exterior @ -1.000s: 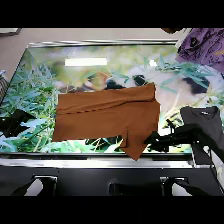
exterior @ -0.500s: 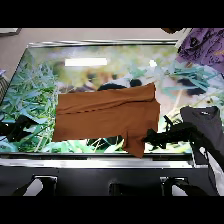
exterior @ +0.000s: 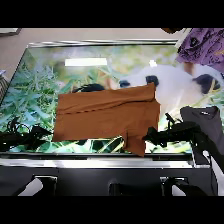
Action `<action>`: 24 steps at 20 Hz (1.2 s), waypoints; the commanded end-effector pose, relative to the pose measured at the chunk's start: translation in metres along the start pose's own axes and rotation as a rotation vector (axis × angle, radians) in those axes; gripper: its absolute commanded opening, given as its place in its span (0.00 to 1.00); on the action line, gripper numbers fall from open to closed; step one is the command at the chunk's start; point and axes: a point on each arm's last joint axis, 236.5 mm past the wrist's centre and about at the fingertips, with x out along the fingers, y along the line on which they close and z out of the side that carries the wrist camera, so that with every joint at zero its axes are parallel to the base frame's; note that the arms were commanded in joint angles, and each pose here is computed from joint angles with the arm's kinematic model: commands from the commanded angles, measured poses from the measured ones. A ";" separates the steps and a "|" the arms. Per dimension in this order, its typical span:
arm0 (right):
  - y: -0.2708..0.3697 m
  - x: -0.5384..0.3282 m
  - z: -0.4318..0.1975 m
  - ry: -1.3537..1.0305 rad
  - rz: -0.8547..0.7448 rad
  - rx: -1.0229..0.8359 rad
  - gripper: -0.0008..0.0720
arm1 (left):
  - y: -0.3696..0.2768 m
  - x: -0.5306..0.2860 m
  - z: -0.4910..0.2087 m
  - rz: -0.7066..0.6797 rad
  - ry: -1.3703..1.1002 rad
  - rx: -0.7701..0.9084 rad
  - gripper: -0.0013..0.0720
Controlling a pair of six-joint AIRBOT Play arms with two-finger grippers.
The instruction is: Fold the clothes and pants, and hang the long-sleeved shirts on hangers.
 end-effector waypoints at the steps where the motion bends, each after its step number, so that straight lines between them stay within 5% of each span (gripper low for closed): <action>1: 0.002 -0.001 0.000 -0.003 0.003 0.010 0.05 | 0.006 0.010 0.000 -0.010 0.018 -0.005 0.84; 9: 0.002 -0.001 -0.004 0.012 0.005 0.018 0.05 | 0.018 0.031 -0.004 0.000 0.091 -0.055 0.83; 10: 0.002 -0.001 -0.004 0.014 0.005 0.017 0.05 | 0.018 0.034 -0.005 0.005 0.094 -0.047 0.78; 11: 0.002 -0.001 -0.004 0.015 0.006 0.017 0.05 | 0.016 0.036 -0.006 0.010 0.098 -0.035 0.52; 12: 0.002 -0.001 -0.004 0.015 0.005 0.017 0.05 | 0.014 0.039 -0.006 0.016 0.100 -0.022 0.40; 16: 0.002 -0.001 -0.005 0.017 0.006 0.017 0.05 | 0.008 0.051 -0.008 0.044 0.105 0.002 0.36; 18: 0.005 -0.004 -0.005 0.009 0.009 0.006 0.05 | 0.004 0.053 -0.014 0.041 0.129 0.021 0.03; 24: 0.016 -0.040 -0.014 -0.091 -0.034 -0.066 0.04 | -0.025 0.020 -0.017 0.016 0.059 -0.017 0.03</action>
